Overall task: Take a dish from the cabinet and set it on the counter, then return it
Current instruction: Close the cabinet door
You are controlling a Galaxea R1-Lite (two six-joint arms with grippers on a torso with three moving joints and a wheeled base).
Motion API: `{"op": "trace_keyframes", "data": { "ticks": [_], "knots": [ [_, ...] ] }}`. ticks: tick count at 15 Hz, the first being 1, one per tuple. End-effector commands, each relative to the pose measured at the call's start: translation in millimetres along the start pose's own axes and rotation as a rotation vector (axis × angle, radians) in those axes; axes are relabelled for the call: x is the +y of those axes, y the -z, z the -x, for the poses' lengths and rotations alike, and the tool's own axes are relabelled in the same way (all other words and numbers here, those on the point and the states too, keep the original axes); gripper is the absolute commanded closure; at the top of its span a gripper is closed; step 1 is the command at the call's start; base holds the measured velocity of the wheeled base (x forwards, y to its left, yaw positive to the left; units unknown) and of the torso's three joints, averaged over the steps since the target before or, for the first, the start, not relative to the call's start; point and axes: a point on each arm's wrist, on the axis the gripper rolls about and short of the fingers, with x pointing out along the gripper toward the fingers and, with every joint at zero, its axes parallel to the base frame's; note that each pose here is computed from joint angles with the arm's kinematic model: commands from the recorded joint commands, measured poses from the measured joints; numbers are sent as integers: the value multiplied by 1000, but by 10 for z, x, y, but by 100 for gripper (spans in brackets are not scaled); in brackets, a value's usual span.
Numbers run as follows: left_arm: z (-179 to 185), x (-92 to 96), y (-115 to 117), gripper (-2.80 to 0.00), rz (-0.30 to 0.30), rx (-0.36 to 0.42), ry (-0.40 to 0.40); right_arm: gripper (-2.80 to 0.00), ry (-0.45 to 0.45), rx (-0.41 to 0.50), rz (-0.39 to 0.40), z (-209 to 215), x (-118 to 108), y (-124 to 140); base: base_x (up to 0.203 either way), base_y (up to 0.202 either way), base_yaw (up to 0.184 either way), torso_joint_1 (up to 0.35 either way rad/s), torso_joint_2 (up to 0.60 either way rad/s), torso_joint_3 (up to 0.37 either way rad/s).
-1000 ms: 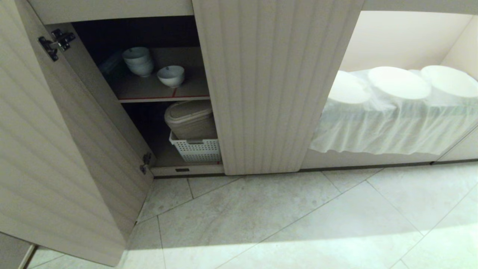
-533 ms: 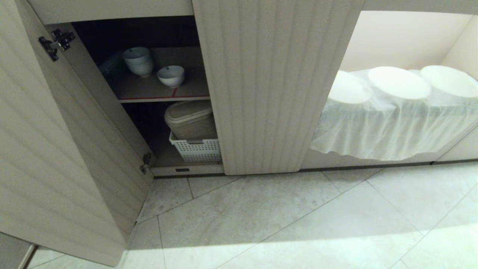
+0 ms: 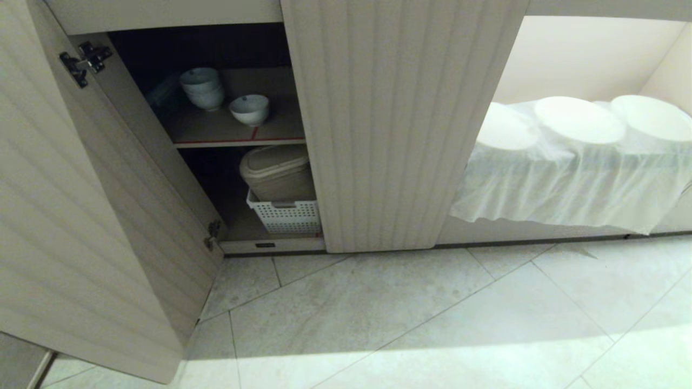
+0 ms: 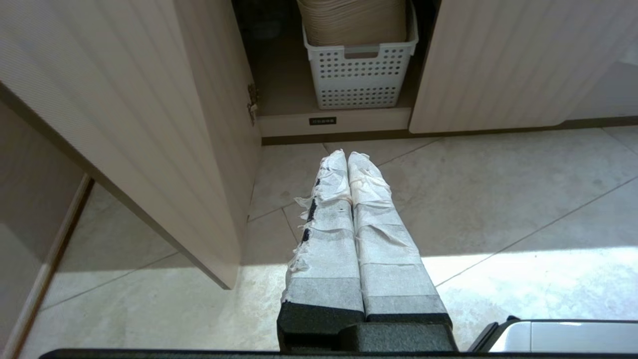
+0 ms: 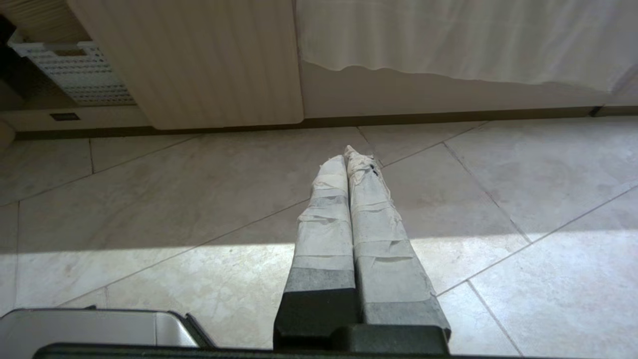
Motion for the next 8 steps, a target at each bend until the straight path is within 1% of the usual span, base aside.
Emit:
{"op": "trace_keyframes", "data": {
  "ticks": [1,3,8],
  "knots": [
    [0,0,0,0,-2,0,-1,0,0,0,0,0,0,0,-2,60,1,12,7,-2],
    [0,0,0,0,-2,0,-1,0,0,0,0,0,0,0,-1,150,2,2,5,0],
    [0,0,0,0,0,0,-1,0,-1,0,0,0,0,0,0,195,-2,2,2,0]
  ]
}}
